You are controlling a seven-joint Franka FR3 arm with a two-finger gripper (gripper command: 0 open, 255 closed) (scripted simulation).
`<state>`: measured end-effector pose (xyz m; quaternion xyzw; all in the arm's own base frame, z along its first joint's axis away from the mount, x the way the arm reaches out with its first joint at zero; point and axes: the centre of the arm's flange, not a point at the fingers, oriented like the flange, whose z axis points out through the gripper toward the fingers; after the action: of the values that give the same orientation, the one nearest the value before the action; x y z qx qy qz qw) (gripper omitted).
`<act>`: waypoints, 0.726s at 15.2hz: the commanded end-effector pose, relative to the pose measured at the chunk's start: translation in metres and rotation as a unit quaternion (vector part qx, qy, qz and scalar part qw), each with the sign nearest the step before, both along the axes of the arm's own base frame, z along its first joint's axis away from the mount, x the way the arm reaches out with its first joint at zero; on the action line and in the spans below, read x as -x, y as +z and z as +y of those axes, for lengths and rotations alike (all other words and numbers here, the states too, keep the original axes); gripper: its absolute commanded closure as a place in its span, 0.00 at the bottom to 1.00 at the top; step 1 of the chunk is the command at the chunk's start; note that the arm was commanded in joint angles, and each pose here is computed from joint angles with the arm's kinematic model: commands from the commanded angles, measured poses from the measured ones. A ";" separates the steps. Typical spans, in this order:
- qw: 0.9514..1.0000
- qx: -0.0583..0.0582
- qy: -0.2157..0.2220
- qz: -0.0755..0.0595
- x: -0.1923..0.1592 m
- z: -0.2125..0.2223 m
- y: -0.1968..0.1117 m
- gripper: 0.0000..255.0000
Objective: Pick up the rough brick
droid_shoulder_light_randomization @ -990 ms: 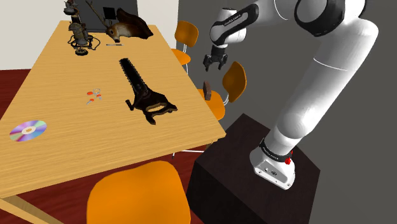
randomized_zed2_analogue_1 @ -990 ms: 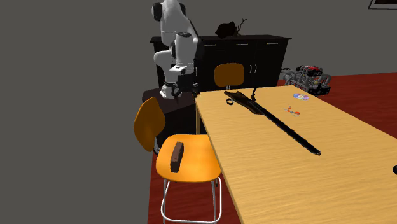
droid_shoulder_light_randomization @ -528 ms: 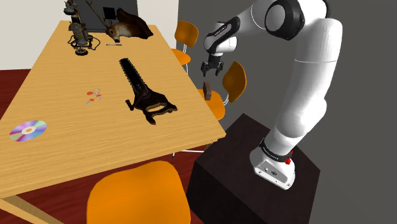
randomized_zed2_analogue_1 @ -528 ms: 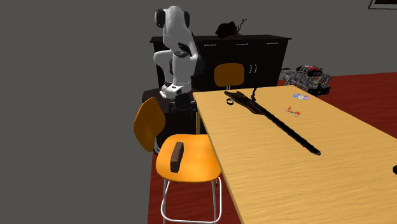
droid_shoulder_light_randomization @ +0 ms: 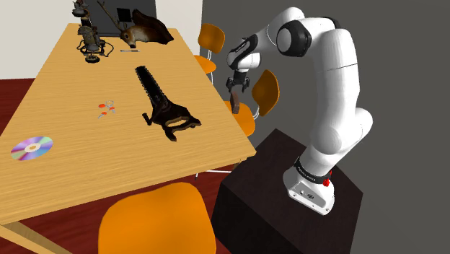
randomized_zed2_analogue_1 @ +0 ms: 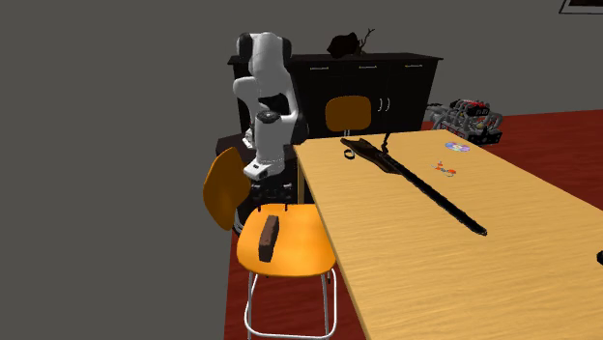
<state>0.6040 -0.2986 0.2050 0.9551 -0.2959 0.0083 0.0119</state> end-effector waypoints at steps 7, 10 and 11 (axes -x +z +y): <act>1.000 -0.006 -0.027 0.006 -0.022 -0.039 -0.064 0.00; 1.000 -0.006 -0.027 0.006 -0.022 -0.039 -0.080 0.00; 1.000 -0.006 -0.027 0.006 -0.022 -0.039 -0.085 0.00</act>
<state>0.6263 -0.3383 0.1253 0.9469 -0.3213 0.0000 0.0081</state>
